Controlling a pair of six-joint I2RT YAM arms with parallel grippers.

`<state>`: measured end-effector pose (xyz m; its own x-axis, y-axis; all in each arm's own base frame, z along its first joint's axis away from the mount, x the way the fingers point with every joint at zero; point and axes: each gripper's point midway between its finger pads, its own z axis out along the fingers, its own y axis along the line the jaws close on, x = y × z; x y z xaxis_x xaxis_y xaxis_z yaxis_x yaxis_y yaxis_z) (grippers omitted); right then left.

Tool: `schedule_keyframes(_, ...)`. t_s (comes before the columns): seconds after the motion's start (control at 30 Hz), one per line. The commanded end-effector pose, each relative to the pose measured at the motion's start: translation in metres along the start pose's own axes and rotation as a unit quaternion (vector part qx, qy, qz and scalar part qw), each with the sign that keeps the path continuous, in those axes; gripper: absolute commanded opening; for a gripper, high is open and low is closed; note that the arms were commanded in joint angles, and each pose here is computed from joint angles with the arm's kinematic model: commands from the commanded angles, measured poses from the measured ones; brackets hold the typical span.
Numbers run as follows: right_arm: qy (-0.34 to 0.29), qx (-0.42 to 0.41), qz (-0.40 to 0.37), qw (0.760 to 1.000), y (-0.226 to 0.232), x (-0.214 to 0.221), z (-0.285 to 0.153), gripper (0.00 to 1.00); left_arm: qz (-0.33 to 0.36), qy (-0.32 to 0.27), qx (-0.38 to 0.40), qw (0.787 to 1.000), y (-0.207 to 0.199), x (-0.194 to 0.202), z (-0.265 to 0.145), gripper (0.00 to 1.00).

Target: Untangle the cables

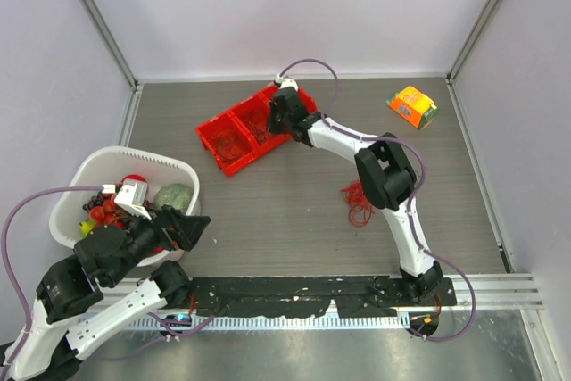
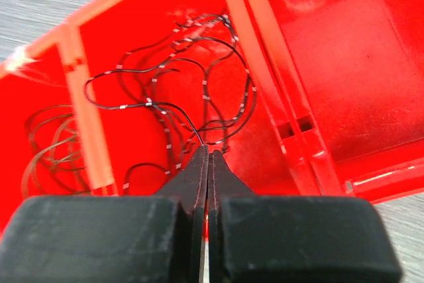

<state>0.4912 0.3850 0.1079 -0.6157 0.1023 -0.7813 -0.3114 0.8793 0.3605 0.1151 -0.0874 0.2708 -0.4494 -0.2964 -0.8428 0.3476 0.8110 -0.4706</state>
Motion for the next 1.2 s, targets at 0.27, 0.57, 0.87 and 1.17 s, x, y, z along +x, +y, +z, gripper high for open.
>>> schedule_keyframes(0.27, -0.013, 0.029, -0.004, 0.999, 0.003, -0.022, 0.005, 0.17, -0.007, -0.022, 0.016, 1.0, -0.007, -0.01, -0.001, 1.0)
schedule_keyframes(0.57, -0.005, 0.054, 0.026, 0.998, 0.004, -0.035, -0.048, 0.38, -0.005, -0.017, 0.016, 1.0, -0.008, -0.009, 0.001, 0.99)
schedule_keyframes(0.87, -0.044, 0.068, 0.027, 0.996, -0.022, -0.065, -0.138, 0.51, -0.004, -0.017, 0.019, 1.0, -0.009, -0.009, 0.001, 1.0)
schedule_keyframes(1.17, -0.053, 0.249, 0.17, 0.952, -0.198, -0.013, -0.238, 0.54, -0.001, -0.015, 0.028, 0.999, -0.012, -0.008, 0.0, 1.0)
